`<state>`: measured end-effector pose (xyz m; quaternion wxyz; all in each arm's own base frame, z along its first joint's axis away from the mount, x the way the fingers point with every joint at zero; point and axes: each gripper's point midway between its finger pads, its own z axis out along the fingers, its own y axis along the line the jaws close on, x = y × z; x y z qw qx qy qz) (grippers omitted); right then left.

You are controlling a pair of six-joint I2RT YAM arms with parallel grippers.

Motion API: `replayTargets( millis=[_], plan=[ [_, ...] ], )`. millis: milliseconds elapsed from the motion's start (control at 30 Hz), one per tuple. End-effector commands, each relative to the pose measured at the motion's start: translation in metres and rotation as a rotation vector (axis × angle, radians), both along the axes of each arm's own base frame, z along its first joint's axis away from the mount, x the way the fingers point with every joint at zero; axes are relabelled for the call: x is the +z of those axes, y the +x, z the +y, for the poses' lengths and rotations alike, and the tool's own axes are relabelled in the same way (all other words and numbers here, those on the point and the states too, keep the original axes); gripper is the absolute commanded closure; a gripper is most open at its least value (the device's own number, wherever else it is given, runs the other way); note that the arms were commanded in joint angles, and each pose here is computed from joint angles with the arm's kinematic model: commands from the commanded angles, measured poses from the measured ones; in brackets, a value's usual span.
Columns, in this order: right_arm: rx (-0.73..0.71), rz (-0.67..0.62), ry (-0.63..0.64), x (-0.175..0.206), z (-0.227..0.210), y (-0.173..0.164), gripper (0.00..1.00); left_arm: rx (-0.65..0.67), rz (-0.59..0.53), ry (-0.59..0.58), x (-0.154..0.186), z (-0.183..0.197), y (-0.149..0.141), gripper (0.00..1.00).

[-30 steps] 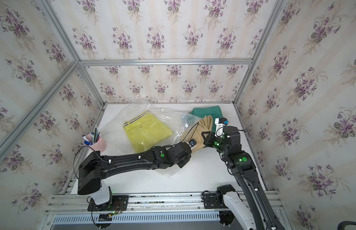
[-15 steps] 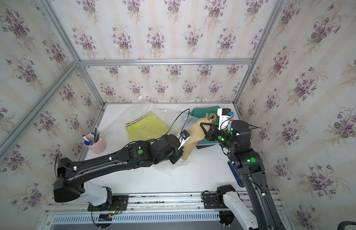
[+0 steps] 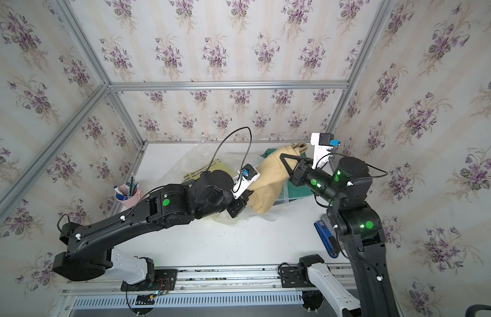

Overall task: Take the trousers out of the vacuum bag
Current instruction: Take out the trousers from the vacuum bag.

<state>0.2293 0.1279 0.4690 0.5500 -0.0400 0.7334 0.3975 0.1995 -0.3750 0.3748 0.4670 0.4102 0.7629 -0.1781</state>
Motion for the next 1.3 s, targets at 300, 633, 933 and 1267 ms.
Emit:
replayTargets(
  millis=[300,633,933,1267],
  plan=[
    [-0.109,-0.093,-0.031,0.020,-0.016,0.009,1.00,-0.138,0.018,-0.109,0.017,-0.031,-0.014,0.91],
    [-0.121,-0.091,-0.036,0.018,-0.017,0.013,1.00,-0.196,0.081,-0.149,0.007,-0.056,-0.020,0.35],
    [-0.128,-0.094,-0.035,0.019,-0.018,0.014,1.00,-0.203,0.109,-0.161,0.006,-0.063,-0.021,0.40],
    [-0.148,-0.130,-0.047,0.033,-0.023,0.010,1.00,-0.189,0.141,-0.113,-0.009,-0.076,-0.015,0.81]
  ],
)
